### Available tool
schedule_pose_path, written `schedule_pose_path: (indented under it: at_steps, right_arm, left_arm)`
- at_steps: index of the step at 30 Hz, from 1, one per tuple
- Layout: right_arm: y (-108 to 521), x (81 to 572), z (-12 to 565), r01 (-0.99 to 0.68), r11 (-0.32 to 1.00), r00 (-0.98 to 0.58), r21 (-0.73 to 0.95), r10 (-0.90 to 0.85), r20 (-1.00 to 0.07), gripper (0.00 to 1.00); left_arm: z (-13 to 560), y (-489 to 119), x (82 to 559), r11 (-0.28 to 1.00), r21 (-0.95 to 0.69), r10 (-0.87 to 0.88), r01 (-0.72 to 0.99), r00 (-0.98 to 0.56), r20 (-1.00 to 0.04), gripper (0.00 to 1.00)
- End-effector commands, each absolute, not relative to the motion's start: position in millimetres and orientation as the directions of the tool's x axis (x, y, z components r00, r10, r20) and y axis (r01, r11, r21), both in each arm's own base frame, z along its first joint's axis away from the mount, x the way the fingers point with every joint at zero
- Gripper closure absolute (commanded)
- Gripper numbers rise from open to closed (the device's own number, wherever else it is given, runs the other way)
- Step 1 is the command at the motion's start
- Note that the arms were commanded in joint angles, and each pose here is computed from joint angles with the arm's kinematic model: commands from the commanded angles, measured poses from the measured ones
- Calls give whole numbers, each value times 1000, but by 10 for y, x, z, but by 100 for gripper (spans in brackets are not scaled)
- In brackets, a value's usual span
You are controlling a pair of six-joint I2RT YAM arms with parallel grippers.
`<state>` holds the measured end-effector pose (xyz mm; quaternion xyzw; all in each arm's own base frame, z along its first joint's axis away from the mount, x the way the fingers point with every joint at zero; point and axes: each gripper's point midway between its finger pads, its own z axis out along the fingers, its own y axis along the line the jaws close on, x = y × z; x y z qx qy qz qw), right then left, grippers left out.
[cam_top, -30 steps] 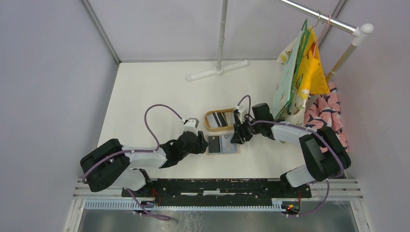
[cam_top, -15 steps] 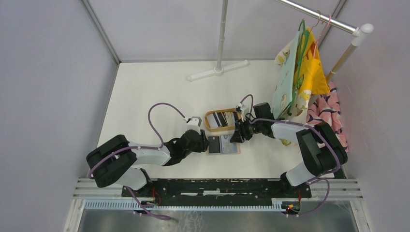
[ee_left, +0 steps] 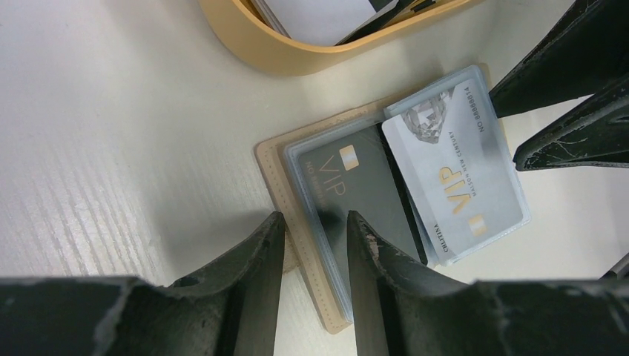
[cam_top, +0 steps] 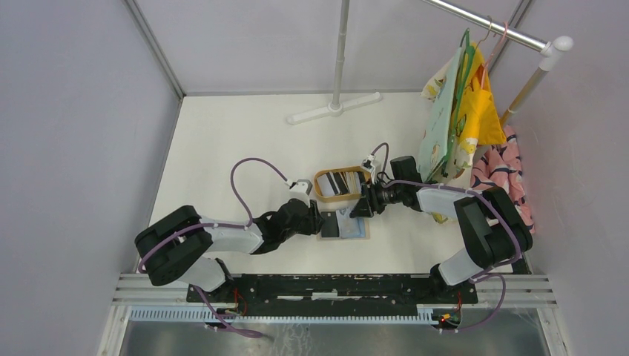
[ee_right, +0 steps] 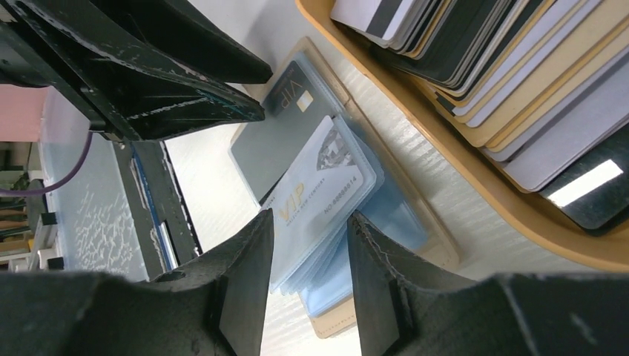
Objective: Put the credit cards into the card holder
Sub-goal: Turn over the card slot in the card holder.
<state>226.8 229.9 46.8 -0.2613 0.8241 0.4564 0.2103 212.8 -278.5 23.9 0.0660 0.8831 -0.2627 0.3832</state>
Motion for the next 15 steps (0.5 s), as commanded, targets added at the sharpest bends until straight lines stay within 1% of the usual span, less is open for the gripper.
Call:
schedule_pose_path:
  at_steps: [1,15]
  right_arm:
    - [2376,2255,588,-633,378,-770,676,-214,-601,53]
    - [2476,2137,757,-625,261,-780,736,-180,-599,52]
  left_arm:
    - [340,-2936,2136,816,-485,-142,314,-704,-695,57]
    - [321,-3002,2129,804,-498,-137,326,-713,-688,58]
